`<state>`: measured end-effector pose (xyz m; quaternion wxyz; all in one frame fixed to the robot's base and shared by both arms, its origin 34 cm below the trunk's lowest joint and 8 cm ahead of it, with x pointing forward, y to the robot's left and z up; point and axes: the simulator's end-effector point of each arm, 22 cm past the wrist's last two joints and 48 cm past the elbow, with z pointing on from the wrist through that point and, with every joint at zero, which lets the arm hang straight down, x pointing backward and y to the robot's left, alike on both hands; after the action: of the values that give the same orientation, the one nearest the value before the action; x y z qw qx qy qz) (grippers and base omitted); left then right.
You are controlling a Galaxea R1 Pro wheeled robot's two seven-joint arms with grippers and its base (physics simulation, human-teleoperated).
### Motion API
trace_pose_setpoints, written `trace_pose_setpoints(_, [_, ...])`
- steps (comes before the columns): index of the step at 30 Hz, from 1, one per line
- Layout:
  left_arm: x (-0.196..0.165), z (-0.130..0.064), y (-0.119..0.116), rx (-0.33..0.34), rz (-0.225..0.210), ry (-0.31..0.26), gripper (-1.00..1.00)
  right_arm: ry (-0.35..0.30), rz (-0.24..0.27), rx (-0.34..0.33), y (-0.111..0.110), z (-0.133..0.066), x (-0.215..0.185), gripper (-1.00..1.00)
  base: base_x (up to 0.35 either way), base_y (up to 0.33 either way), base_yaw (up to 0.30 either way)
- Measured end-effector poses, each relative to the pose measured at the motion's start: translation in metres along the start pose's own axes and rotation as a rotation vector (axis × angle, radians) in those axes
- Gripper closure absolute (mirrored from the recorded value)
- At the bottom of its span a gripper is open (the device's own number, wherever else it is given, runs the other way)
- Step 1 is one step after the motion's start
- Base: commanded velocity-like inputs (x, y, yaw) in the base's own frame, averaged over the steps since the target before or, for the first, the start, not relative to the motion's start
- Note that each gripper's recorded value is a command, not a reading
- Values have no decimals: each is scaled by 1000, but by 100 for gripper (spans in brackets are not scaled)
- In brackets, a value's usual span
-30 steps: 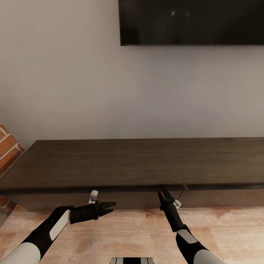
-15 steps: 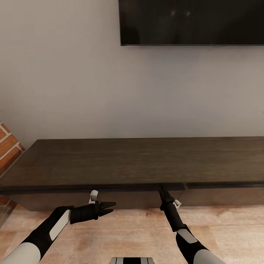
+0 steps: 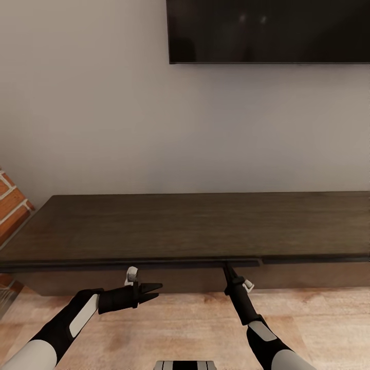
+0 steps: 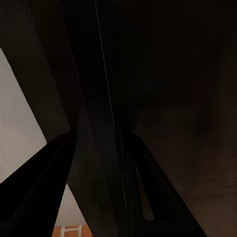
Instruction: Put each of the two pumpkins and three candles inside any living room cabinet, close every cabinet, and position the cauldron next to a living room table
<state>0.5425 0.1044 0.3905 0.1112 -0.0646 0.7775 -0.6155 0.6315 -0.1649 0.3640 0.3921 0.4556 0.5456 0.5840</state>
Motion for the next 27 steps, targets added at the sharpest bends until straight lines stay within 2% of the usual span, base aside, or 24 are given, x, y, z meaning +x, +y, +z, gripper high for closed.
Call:
trace_pose_setpoints(6, [0,0,0,0,0,0,-100,-4,-3,-12,3,1,-2,100,-105,0,0])
trace_pose_setpoints(27, [0,0,0,0,0,0,-100,-5,0,-12,3,1,-2,100,-11,0,0])
